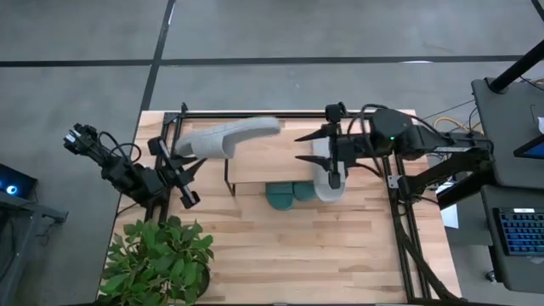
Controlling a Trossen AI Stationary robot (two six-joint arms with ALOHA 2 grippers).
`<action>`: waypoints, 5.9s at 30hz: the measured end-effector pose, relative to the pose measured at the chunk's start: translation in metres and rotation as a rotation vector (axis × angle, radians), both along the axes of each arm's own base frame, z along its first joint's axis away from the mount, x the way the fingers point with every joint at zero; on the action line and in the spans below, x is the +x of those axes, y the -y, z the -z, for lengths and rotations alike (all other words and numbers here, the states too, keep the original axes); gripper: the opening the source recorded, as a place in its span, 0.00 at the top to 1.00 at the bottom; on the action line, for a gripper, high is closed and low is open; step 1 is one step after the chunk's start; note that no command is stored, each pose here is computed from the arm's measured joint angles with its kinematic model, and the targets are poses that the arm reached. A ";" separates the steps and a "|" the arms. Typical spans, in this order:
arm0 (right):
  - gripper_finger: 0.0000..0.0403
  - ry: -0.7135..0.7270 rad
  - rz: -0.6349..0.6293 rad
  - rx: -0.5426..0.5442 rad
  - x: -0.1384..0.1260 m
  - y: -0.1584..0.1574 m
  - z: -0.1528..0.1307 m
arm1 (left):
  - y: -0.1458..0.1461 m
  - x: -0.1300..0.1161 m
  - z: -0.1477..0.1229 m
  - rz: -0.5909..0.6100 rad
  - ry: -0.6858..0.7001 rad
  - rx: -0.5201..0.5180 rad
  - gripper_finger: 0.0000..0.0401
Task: Pick and place slides into the shelf
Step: Put the gray slides on the shelf
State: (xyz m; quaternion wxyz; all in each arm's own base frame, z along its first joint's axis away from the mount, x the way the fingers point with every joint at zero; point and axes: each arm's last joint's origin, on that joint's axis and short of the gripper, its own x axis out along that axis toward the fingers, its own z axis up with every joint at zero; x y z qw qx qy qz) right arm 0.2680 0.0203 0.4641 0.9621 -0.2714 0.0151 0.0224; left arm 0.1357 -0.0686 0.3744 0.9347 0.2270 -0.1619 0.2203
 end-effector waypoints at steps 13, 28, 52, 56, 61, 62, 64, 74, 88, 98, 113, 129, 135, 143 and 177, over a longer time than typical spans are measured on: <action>0.59 0.031 -0.015 -0.003 0.005 0.024 -0.011 | 0.005 0.007 0.004 0.003 -0.023 0.024 1.00; 0.59 -0.010 -0.063 0.081 0.031 0.052 -0.003 | 0.007 0.011 0.007 -0.021 -0.049 0.042 1.00; 0.59 -0.016 -0.167 0.118 0.037 0.052 -0.001 | 0.009 0.014 0.010 -0.050 -0.083 0.068 1.00; 0.59 -0.008 -0.167 0.128 0.042 0.052 0.001 | 0.010 0.017 0.012 -0.055 -0.091 0.071 1.00; 0.59 -0.021 -0.163 0.157 0.042 0.053 0.002 | 0.008 0.014 0.009 -0.050 -0.072 0.061 1.00; 0.60 -0.028 -0.160 0.166 0.042 0.054 0.003 | 0.008 0.013 0.008 -0.040 -0.065 0.064 1.00; 0.61 -0.044 -0.158 0.173 0.045 0.054 0.006 | 0.007 0.012 0.007 -0.016 -0.046 0.071 1.00; 0.71 -0.048 -0.151 0.160 0.053 0.058 0.012 | 0.007 0.012 0.006 0.000 -0.029 0.059 1.00; 0.88 -0.032 -0.149 0.139 0.054 0.058 0.010 | 0.008 0.013 0.007 -0.004 -0.033 0.058 1.00; 0.88 -0.043 -0.053 0.207 0.047 0.069 0.009 | 0.003 0.010 0.007 -0.122 -0.087 0.026 0.92; 0.89 -0.139 0.147 0.447 0.012 0.118 0.010 | -0.004 0.006 0.010 -0.416 -0.346 0.184 0.51; 0.89 -0.126 0.148 0.702 -0.020 0.175 0.009 | -0.002 0.039 0.022 -0.480 -0.485 0.414 0.51; 0.89 -0.129 0.123 0.676 -0.030 0.167 0.003 | -0.019 0.065 -0.003 -0.419 -0.439 0.358 0.51; 0.89 -0.113 0.193 0.667 -0.069 0.161 -0.011 | -0.038 0.092 -0.034 -0.114 -0.644 0.279 0.51; 0.89 -0.159 0.239 0.789 -0.134 0.135 -0.019 | -0.079 0.216 0.018 -0.824 -1.059 0.856 0.51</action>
